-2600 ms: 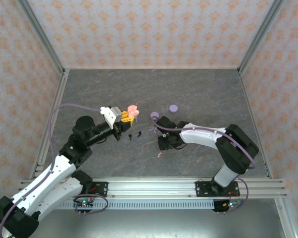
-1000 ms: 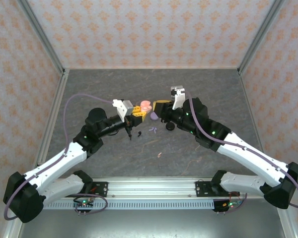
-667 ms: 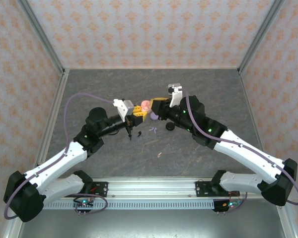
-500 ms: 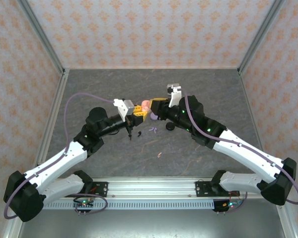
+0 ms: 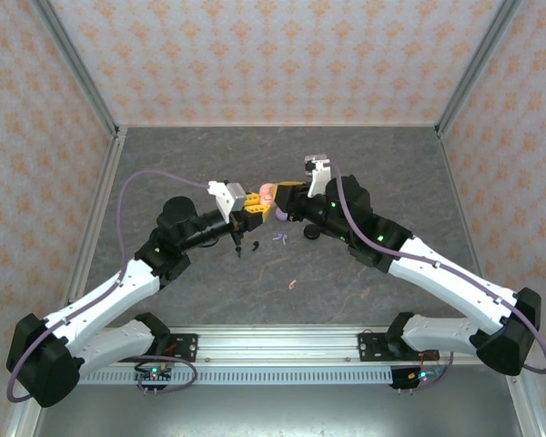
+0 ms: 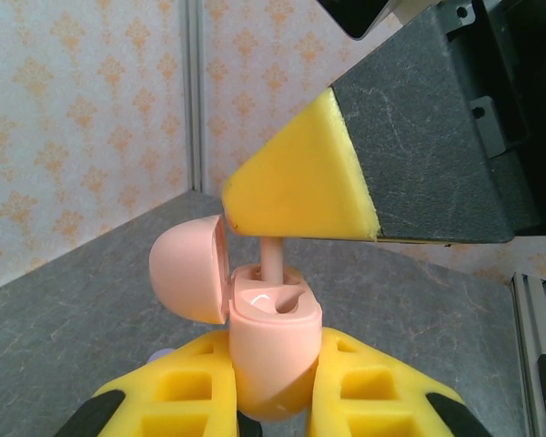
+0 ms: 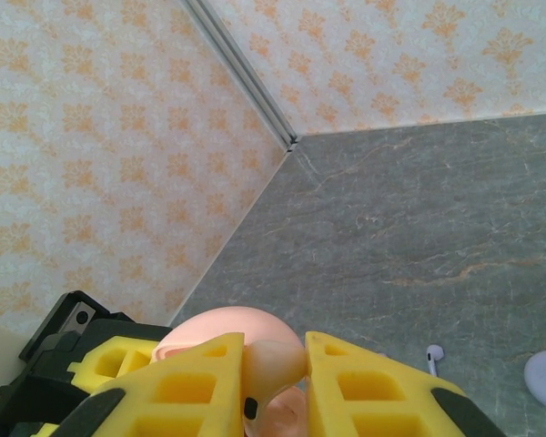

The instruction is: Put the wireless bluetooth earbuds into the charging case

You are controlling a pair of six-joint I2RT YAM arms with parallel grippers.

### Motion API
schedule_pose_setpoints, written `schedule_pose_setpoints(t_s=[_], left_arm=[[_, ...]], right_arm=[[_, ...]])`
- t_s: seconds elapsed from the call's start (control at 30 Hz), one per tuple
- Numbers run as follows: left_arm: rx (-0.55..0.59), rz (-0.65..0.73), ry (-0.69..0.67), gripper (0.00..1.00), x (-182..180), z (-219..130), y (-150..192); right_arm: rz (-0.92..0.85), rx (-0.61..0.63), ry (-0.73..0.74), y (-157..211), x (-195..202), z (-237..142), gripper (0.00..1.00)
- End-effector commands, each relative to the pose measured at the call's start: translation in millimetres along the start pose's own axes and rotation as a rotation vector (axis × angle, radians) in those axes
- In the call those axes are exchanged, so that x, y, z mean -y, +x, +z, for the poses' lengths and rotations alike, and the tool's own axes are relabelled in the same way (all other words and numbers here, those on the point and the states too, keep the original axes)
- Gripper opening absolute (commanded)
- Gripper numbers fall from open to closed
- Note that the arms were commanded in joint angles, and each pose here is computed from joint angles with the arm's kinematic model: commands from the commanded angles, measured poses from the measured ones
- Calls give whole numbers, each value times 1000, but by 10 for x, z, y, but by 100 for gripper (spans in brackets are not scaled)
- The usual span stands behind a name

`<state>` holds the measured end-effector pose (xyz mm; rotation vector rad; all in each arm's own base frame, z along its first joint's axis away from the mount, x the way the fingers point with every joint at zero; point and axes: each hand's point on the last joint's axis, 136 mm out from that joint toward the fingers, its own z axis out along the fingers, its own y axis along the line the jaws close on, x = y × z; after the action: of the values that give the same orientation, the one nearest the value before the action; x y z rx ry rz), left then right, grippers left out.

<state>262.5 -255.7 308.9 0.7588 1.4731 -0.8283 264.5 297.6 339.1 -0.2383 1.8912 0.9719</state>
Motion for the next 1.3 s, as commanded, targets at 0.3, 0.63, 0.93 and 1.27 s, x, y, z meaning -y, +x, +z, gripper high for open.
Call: schedule_pose_setpoints(t_s=[0.3,0.63,0.93,1.27], left_arm=[[56,40,2,0,28,14,-229],[47,43,4,0,24,32,-213],[37,42,2,0,26,24,-183],[32,53,-67,0,-59,-57,-152]], right_arm=[[17,-60,-37,168,-54,32,20],[-4,-105,-12,241,-33,63,21],[-53,-81,1,35,-98,-148,50],[-171,-119,175,0,234,-568,64]])
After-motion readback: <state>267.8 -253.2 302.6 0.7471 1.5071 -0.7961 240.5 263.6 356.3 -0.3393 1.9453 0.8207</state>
